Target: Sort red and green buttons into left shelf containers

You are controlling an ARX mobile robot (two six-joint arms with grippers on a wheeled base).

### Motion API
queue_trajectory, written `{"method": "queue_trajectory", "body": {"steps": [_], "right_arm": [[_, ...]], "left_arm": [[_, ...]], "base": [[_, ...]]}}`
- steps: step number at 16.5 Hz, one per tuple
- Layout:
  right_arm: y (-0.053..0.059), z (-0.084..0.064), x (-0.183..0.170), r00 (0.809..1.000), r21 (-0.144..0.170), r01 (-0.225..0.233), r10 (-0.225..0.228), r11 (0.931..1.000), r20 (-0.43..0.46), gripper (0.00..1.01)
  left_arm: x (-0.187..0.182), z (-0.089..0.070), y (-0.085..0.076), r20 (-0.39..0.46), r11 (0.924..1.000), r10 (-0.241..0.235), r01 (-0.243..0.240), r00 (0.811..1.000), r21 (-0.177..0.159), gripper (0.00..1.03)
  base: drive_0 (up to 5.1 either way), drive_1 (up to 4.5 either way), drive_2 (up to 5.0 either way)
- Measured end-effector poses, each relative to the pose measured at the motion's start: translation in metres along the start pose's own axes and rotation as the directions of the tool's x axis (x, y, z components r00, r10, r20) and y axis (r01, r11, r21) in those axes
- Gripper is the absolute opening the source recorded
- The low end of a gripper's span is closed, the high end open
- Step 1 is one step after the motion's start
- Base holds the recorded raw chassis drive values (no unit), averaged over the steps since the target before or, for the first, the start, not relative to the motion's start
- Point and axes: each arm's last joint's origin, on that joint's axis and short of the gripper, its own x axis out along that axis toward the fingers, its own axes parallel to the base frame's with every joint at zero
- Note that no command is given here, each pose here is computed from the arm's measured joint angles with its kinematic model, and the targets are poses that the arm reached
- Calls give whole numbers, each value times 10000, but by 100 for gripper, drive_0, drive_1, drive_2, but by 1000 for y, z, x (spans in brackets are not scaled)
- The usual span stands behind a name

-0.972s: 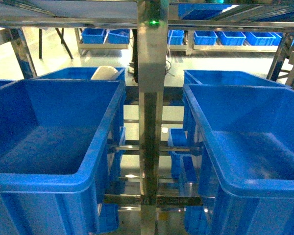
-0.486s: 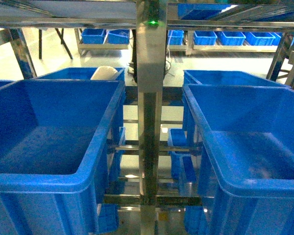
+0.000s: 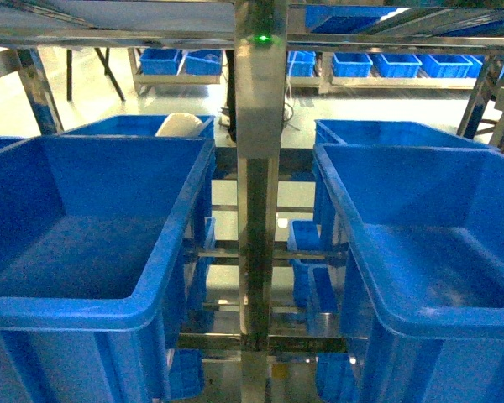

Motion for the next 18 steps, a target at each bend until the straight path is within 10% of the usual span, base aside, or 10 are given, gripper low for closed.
{"method": "queue_trajectory", "body": {"steps": [6,12,18], "right_arm": [[-20,-18,79,9733,164,-313,342,9994,-2269,34],[-11,-19,146,8901,630,-970,1149,9933,-4411,34],[-12,-18,136,9329,214,-858,879,9961,-3494,100]], "left_arm": [[0,0,0,4,10000,-1,1,10000,-1,28],[0,0,0,0,10000,0,0,10000,0,28],[0,0,0,0,10000,0,0,10000,0,28]], "base": [[0,0,0],[0,0,0],[0,0,0]]}}
